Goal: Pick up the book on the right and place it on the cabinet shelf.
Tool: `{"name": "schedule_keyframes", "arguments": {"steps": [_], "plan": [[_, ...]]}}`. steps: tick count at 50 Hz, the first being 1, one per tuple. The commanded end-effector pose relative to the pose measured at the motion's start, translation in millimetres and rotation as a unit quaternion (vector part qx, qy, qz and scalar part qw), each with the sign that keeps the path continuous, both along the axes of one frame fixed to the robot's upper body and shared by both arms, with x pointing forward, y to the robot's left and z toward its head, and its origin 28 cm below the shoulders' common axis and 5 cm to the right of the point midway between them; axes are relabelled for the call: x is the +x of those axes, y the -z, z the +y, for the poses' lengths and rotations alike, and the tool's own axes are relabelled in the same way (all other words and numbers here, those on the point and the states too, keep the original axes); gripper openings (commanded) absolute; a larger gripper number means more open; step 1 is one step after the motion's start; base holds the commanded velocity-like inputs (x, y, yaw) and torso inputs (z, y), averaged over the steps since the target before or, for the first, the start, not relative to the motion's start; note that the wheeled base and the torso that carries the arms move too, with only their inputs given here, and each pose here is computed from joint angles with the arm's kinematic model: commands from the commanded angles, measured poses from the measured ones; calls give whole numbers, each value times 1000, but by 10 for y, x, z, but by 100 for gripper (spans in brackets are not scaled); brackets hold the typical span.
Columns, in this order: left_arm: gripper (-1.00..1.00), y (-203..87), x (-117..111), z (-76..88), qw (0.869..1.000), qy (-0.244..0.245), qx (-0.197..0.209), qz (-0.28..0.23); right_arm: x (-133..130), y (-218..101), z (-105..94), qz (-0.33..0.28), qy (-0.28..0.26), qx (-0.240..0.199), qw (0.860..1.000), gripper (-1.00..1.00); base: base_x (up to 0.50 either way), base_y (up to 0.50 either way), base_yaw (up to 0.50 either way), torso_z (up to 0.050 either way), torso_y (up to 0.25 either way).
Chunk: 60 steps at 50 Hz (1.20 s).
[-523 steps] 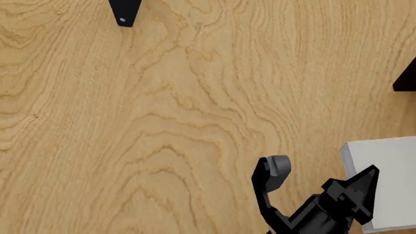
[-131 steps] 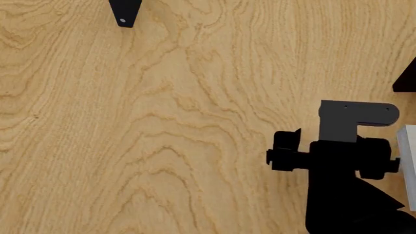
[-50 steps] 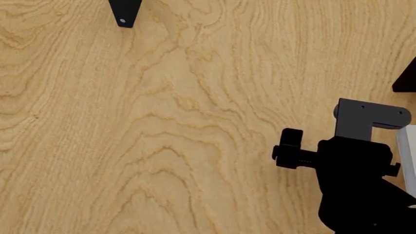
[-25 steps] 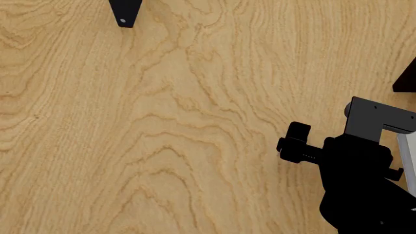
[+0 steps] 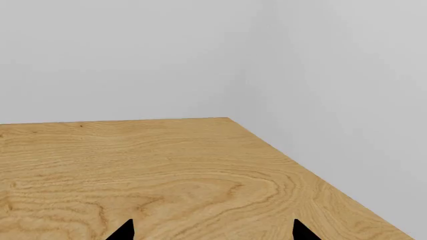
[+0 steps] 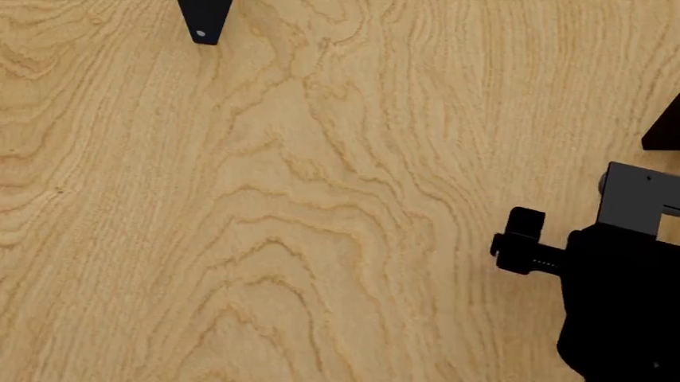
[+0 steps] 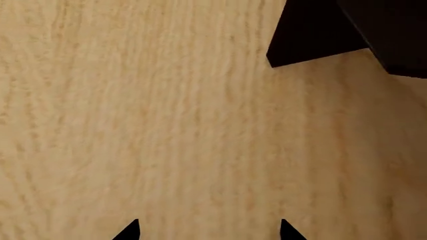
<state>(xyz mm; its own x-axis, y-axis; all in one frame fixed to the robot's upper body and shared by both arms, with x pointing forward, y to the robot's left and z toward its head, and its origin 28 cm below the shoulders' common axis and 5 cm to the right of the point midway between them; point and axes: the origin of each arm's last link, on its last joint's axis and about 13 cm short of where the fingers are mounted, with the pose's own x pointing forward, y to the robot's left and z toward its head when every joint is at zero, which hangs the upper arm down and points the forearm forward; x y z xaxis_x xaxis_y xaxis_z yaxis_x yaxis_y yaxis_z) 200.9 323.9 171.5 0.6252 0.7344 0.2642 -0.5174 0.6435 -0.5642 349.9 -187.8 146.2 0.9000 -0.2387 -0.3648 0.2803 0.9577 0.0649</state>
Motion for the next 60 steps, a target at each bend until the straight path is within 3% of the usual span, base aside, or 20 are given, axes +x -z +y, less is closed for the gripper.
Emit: {"name": "schedule_keyframes", "arguments": {"steps": [1,33,51,60], "plan": [[100,-2,-1,-2,1000,0,0,0,-79,-8,-422,34,94,-128,987,100,0,0,0,0,0],[100,-2,0,-3,1000,0,3,0,-7,52,-611,65,136,-150,977,100,5,-4,-3,-3,-7],[100,2,2,0,1000,-1,2,0,-24,143,-655,83,146,-130,977,100,6,-3,-3,-4,-11],[100,2,0,0,1000,-1,0,0,-75,127,-716,97,171,-139,971,100,7,-4,-3,-4,-12]]}}
